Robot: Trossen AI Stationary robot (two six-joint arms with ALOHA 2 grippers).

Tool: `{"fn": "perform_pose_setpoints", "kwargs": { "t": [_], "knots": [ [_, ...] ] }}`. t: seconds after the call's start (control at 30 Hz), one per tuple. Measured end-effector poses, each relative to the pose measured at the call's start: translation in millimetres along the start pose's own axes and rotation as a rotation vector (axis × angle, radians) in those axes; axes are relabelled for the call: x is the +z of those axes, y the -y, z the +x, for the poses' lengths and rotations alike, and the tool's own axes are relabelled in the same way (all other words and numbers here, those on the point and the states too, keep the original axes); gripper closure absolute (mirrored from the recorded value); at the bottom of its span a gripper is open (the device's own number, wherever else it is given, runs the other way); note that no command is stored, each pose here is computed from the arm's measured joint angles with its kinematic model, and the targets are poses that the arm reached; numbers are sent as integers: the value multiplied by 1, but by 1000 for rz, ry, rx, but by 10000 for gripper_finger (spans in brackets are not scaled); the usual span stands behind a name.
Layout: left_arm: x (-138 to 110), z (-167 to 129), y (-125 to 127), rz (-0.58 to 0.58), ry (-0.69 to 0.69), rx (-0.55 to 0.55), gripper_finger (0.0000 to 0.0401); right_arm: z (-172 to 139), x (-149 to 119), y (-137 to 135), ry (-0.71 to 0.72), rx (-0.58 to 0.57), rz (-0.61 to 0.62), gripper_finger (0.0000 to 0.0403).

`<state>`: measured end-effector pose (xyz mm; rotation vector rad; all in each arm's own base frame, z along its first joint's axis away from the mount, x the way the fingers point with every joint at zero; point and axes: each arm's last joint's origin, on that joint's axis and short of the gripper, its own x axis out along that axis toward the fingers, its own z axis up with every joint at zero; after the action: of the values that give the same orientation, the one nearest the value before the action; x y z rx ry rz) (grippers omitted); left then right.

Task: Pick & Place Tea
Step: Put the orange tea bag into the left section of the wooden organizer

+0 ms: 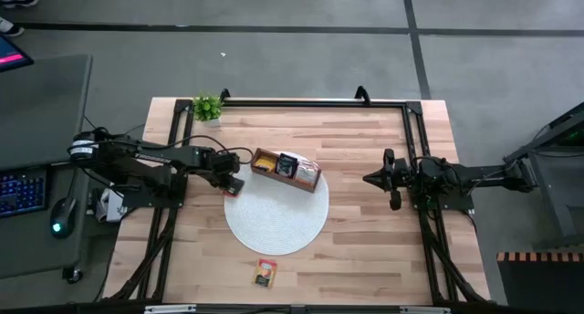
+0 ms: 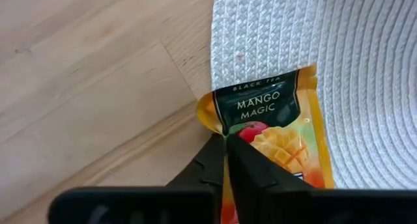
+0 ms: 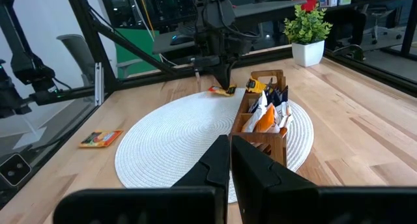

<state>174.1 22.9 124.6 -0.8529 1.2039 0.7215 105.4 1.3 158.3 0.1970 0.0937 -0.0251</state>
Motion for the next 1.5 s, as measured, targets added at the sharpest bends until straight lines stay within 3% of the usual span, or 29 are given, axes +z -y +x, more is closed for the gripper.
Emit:
{"fn": "perform_pose_setpoints", "kwargs": {
  "t": [0.3,0.5,0.9,1.23,1.5],
  "knots": [
    [0,-4,-1,46,13,12,401,0,0,0,0,0,0,391],
    [1,-29,-5,49,81,123,401,0,0,0,0,0,0,391],
    [5,-52,-1,63,161,36,401,0,0,0,0,0,0,391],
    [32,-96,25,314,429,56,401,0,0,0,0,0,0,391],
    [56,-88,54,520,602,83,401,0,0,0,0,0,0,391]
  ]
}}
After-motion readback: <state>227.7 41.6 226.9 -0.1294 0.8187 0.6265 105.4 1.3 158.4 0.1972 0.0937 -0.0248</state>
